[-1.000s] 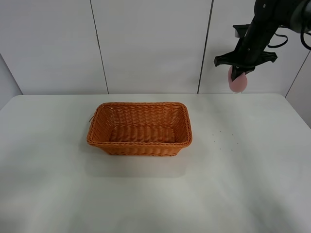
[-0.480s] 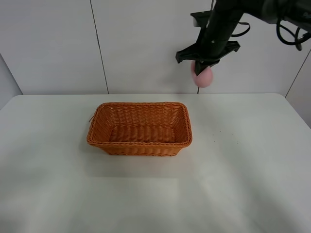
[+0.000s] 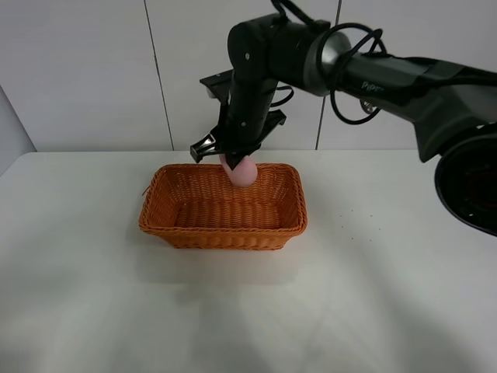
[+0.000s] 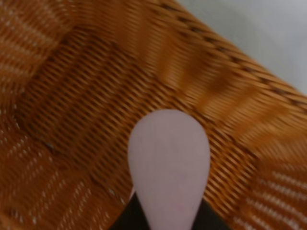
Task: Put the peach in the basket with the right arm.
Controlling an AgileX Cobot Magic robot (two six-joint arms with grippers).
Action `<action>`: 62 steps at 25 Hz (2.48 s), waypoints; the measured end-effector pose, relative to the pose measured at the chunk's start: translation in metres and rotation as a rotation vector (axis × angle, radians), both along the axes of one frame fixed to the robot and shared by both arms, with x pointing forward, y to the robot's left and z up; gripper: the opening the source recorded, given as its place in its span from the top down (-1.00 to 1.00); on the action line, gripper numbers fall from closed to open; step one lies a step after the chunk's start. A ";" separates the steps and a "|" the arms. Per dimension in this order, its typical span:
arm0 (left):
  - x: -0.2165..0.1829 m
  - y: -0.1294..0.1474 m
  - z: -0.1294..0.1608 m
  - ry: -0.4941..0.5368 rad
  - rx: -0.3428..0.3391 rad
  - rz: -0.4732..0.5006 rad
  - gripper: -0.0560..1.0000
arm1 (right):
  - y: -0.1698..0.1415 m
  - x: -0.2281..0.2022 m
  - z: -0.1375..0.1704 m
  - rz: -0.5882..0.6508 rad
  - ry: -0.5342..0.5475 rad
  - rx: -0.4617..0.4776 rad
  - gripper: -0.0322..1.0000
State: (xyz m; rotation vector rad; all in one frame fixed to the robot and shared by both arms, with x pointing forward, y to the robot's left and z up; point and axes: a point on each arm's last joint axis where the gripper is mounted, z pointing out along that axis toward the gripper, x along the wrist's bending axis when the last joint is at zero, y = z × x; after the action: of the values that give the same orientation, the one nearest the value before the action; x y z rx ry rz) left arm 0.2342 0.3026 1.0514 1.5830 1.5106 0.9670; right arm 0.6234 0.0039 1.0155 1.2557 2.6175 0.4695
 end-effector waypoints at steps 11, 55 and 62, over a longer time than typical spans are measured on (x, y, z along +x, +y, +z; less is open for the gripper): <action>0.000 0.000 0.000 0.000 0.000 0.000 -0.98 | 0.015 0.011 -0.086 0.003 0.099 -0.063 0.54; 0.000 0.000 0.000 0.000 0.000 0.000 -0.98 | -0.260 0.120 0.038 -0.610 -0.096 0.050 -0.39; 0.000 0.000 0.000 0.000 0.000 0.000 -0.98 | -0.277 0.119 0.042 -0.644 -0.096 0.061 -0.39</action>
State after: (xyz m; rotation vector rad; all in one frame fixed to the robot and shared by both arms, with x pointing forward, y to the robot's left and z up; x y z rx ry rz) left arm 0.2342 0.3026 1.0514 1.5830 1.5106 0.9670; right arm 0.7424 -0.2731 1.0572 1.9217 1.9700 0.4691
